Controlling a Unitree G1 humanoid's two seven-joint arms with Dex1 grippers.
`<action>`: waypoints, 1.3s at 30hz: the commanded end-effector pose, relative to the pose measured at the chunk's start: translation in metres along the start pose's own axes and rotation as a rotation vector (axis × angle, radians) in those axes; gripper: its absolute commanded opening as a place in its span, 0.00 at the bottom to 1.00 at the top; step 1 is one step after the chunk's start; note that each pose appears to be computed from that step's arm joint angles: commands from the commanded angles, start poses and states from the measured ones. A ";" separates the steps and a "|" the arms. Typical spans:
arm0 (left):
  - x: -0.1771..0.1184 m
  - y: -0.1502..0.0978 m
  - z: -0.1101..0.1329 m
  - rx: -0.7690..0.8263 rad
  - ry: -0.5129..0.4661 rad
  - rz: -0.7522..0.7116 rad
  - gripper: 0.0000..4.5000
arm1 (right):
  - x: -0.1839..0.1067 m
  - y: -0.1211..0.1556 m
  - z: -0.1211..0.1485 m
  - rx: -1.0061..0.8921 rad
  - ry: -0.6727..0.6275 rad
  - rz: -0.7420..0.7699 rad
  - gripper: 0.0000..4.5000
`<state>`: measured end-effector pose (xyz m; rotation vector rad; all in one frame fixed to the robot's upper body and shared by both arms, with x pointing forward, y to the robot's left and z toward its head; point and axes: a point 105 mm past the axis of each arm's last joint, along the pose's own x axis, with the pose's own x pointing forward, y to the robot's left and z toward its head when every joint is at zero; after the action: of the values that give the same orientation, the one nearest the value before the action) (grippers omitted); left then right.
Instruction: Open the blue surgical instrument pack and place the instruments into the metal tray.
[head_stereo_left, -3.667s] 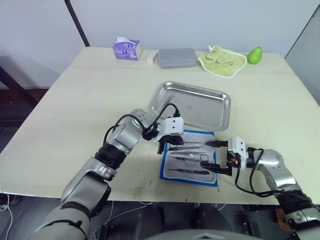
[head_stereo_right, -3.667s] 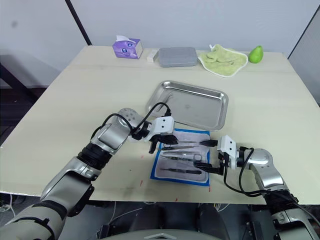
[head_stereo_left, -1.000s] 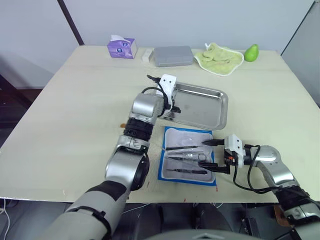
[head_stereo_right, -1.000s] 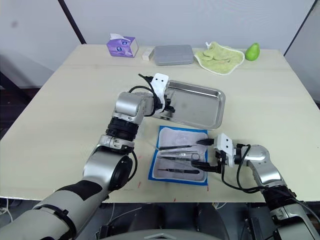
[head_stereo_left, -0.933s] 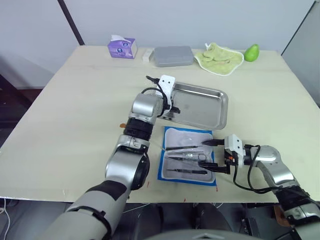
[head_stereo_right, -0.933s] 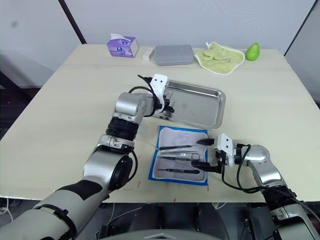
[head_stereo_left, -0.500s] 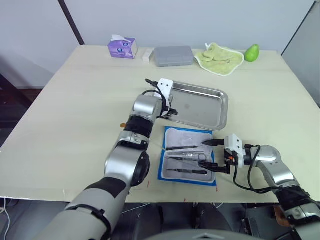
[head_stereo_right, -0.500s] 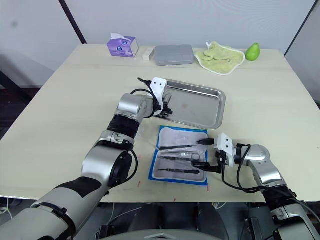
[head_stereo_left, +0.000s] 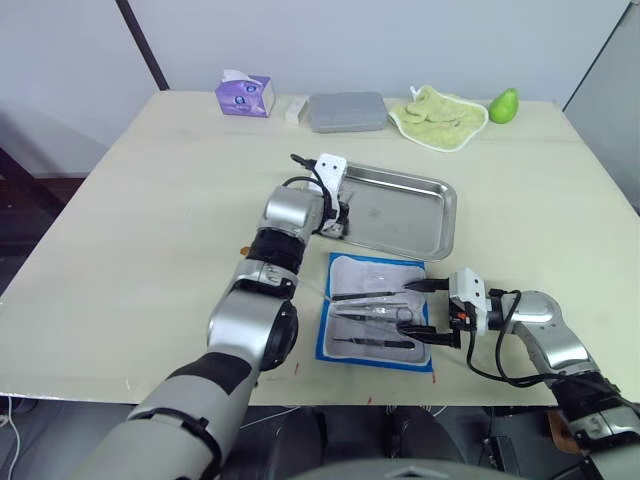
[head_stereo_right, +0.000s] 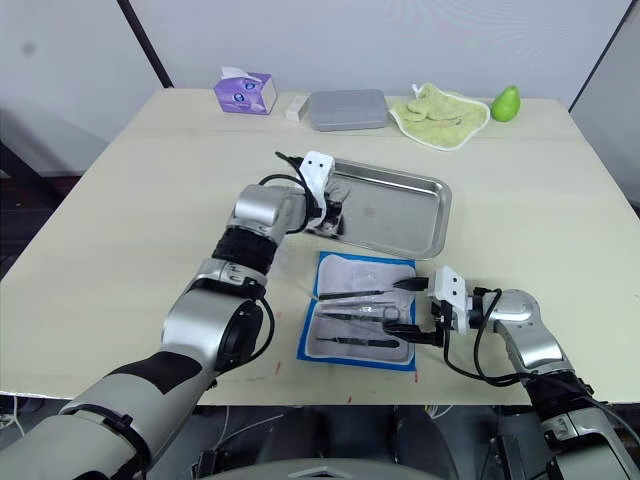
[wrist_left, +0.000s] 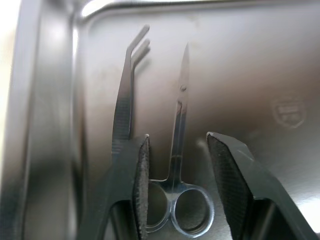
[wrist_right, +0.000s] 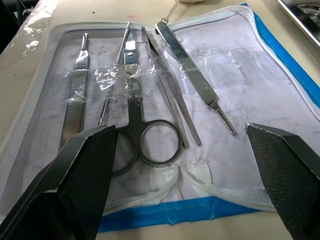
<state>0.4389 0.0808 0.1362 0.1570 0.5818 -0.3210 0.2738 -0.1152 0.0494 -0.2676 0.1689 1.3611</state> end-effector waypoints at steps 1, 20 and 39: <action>-0.019 -0.005 0.023 0.014 -0.100 -0.048 0.45 | -0.003 0.012 -0.037 0.129 0.103 0.015 1.00; -0.141 -0.010 -0.026 0.370 -0.359 -0.813 0.45 | 0.001 0.007 -0.040 0.120 0.036 -0.004 1.00; -0.125 -0.007 -0.082 0.670 -0.172 -0.930 0.94 | 0.006 0.006 -0.033 0.122 -0.006 -0.005 1.00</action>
<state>0.2930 0.1266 0.1340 0.4561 0.3503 -1.4324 0.2801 -0.1122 0.0479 -0.2045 0.0922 1.3692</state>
